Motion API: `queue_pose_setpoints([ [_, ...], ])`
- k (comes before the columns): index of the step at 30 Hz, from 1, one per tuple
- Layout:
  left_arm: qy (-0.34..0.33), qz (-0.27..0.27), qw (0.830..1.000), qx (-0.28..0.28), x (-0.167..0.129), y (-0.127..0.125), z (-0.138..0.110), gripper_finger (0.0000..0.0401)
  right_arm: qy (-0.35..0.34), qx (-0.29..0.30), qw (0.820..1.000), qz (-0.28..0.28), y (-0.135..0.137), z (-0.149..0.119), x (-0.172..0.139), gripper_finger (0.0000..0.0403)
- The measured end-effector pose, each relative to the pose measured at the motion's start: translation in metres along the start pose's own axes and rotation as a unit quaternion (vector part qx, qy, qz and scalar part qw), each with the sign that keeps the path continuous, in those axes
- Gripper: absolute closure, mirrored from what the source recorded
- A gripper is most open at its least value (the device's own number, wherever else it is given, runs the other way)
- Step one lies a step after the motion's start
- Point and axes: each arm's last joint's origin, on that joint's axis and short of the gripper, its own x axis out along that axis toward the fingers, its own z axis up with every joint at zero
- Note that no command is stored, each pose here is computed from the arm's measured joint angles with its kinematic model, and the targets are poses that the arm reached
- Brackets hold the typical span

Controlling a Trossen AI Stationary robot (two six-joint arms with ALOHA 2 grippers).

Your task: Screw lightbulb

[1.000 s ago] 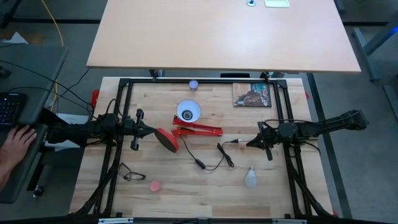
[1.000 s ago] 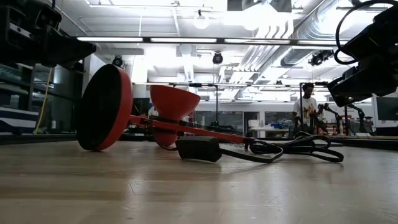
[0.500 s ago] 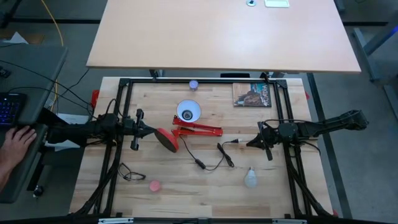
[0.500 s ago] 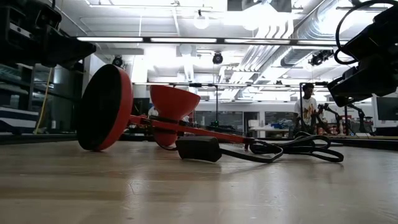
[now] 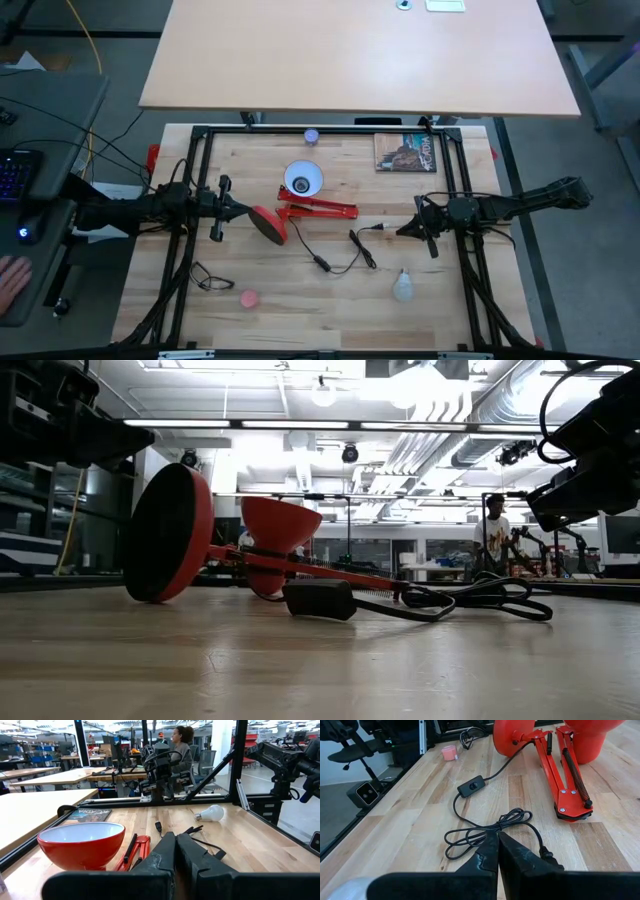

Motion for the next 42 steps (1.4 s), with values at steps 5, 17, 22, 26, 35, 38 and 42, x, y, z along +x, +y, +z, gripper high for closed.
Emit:
queue_pose_setpoints([
  [5, 0.000, 0.000, 1.000, 0.000, 0.0000, 0.0000, 0.0000, 0.0400, 0.000, 0.000, 1.000, 0.000, -0.0001, -0.0001, 0.0000, 0.0402],
  [17, 0.000, 0.000, 1.000, 0.000, 0.0000, 0.0000, -0.0001, 0.0400, 0.000, 0.000, 1.000, 0.000, 0.0000, -0.0001, 0.0000, 0.0402],
  [22, 0.000, 0.000, 1.000, 0.000, 0.0000, 0.0000, -0.0001, 0.0400, 0.000, 0.000, 1.000, 0.000, 0.0000, 0.0000, 0.0000, 0.0402],
  [26, 0.000, 0.000, 1.000, 0.000, 0.0000, 0.0000, 0.0000, 0.0400, 0.000, 0.000, 1.000, 0.000, 0.0000, 0.0000, 0.0000, 0.0402],
  [35, 0.000, 0.000, 1.000, 0.000, 0.0000, 0.0000, -0.0001, 0.0400, 0.000, 0.000, 1.000, 0.000, 0.0000, 0.0000, 0.0000, 0.0402],
  [38, 0.000, 0.000, 1.000, 0.000, 0.0000, 0.0000, 0.0000, 0.0400, 0.000, 0.000, 1.000, 0.000, 0.0000, -0.0001, 0.0000, 0.0402],
  [42, 0.000, 0.000, 1.000, 0.000, 0.0000, -0.0001, -0.0001, 0.0400, 0.000, 0.000, 1.000, 0.000, 0.0000, -0.0001, 0.0000, 0.0402],
])
